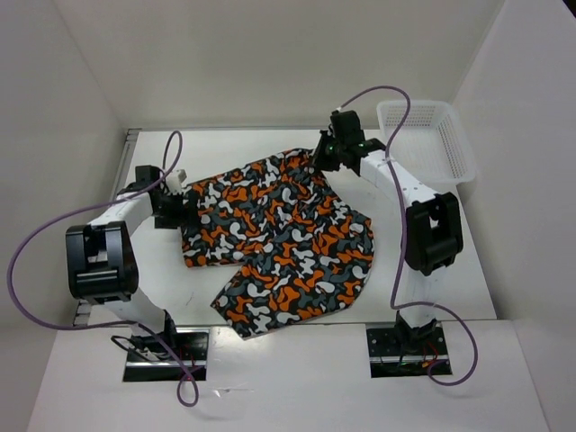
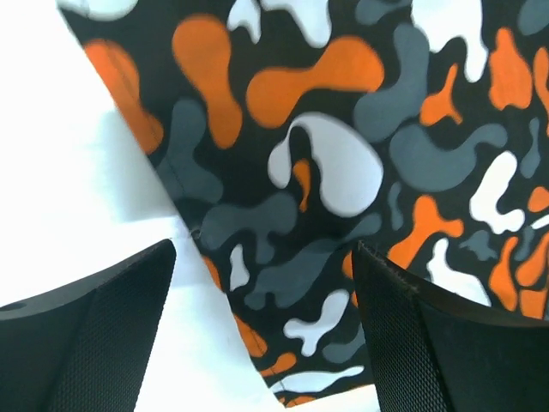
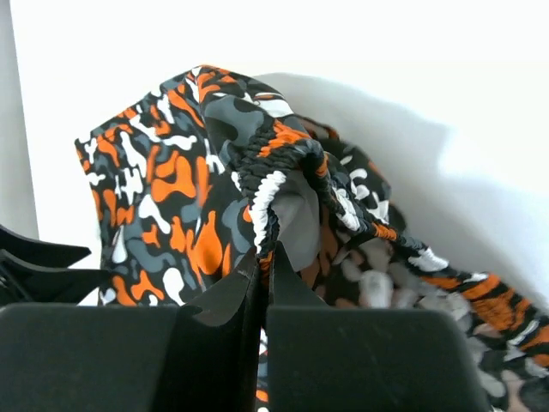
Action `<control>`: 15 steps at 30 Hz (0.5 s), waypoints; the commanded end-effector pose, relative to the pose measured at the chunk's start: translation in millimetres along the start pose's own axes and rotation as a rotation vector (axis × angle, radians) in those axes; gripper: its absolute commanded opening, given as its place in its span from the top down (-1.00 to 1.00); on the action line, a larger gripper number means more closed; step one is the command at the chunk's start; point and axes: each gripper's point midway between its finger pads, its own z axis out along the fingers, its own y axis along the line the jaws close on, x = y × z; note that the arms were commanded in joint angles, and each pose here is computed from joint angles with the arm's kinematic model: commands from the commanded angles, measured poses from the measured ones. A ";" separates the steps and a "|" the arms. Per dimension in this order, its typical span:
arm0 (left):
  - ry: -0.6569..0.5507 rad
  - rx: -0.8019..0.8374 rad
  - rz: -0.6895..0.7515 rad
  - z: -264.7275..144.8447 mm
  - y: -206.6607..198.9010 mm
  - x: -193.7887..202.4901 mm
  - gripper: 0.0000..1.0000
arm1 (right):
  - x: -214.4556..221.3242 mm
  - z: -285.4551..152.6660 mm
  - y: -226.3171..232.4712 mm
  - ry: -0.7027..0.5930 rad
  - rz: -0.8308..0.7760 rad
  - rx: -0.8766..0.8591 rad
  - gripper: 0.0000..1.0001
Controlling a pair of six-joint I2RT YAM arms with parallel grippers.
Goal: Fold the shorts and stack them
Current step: Flatten the shorts out
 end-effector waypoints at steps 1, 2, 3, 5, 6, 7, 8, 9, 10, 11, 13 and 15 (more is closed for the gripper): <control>-0.064 0.049 0.012 3.9 -1.4 -26.4 -0.80 | -37.5 -0.8 9.2 -0.039 -0.020 -0.076 1.00; -0.067 0.048 0.013 4.9 -0.8 -30.0 -0.78 | -44.4 -0.6 7.5 -0.046 -0.013 -0.084 1.00; -0.056 0.058 0.009 10.0 -0.6 -30.7 -0.78 | -59.2 1.9 3.0 -0.064 0.007 -0.088 1.00; -0.053 0.059 0.008 16.3 1.5 -30.5 -0.78 | -65.7 11.7 -8.3 -0.048 0.027 -0.081 1.00; -0.034 0.060 0.001 21.6 2.9 -26.2 -0.75 | -76.5 11.5 -2.4 -0.068 0.009 -0.092 1.00; -0.037 0.060 0.002 24.5 4.0 -27.1 -0.75 | -81.0 14.1 -5.6 -0.065 0.015 -0.094 1.00; -0.049 0.068 0.006 22.9 2.3 -32.4 -0.75 | -79.1 18.8 -8.0 -0.048 0.021 -0.083 1.00; -0.056 0.068 0.009 25.1 3.4 -36.6 -0.75 | -91.8 27.0 -22.7 -0.058 0.040 -0.063 1.00; -0.057 0.078 0.009 25.1 1.5 -36.7 -0.75 | -95.5 31.5 -30.6 -0.057 0.050 -0.052 1.00; -0.066 0.078 0.013 23.9 1.4 -40.6 -0.75 | -98.1 35.2 -39.2 -0.051 0.079 -0.036 1.00; -0.066 0.087 0.013 23.7 -0.1 -40.8 -0.75 | -111.4 44.5 -57.5 -0.068 0.132 -0.017 0.60; -0.068 0.105 0.013 23.5 -3.4 -41.0 -0.78 | -116.1 44.5 -57.6 -0.079 0.131 -0.010 0.00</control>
